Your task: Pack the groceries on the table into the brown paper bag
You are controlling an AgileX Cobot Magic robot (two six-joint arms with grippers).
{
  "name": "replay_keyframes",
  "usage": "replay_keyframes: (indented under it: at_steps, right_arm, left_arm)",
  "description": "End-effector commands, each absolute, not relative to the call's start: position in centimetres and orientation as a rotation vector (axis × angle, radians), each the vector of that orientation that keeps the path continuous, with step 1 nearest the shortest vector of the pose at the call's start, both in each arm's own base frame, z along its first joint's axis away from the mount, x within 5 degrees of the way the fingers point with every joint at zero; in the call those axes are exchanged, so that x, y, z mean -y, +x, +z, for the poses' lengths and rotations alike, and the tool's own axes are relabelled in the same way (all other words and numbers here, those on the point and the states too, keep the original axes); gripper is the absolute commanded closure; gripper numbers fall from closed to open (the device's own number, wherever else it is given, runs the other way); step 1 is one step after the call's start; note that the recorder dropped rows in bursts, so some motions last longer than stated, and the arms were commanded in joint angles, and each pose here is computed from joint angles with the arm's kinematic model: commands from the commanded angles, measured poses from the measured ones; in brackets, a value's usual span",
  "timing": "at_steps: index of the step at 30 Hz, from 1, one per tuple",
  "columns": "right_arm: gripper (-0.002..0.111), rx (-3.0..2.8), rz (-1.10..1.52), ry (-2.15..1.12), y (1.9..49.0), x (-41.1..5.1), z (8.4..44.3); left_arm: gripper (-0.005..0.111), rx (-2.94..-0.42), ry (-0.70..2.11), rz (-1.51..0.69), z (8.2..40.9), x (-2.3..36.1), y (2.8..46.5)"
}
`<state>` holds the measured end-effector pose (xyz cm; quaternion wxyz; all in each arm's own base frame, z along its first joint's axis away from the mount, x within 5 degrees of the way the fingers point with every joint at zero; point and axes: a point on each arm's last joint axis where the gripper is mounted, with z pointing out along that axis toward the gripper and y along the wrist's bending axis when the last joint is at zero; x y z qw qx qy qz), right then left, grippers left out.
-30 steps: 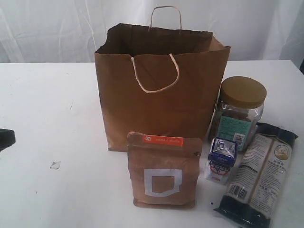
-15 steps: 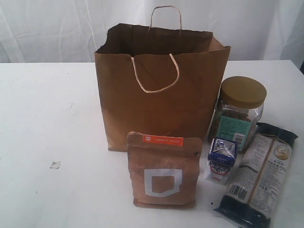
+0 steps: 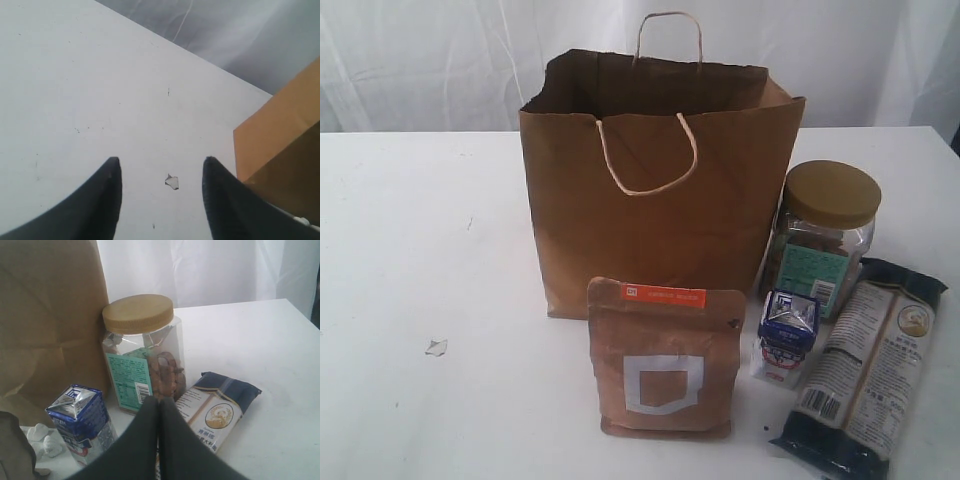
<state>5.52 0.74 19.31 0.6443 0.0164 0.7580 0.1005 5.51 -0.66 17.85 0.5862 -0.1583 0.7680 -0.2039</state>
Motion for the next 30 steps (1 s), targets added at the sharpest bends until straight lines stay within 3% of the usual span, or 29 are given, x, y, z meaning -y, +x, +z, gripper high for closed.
replay_keyframes:
  at_steps: [1, 5, 16, 30]
  right_arm:
    - [0.108, -1.718, 0.229, 0.044, 5.51, -0.71, 19.23]
    - [0.108, -1.718, 0.229, 0.044, 5.51, -0.71, 19.23]
    - [0.108, -1.718, 0.229, 0.044, 5.51, -0.71, 19.23]
    - [0.108, -1.718, 0.229, 0.044, 5.51, -0.71, 19.23]
  left_arm:
    - [0.054, -1.787, -0.37, -0.47, 17.79, 0.62, 5.48]
    - [0.054, -1.791, -0.356, -0.458, 17.77, 0.62, 5.48]
    - [0.054, -1.822, 0.025, -0.24, 17.65, 1.11, 5.37]
    - [0.054, -1.85, 0.131, -0.224, 17.36, 1.52, 5.21]
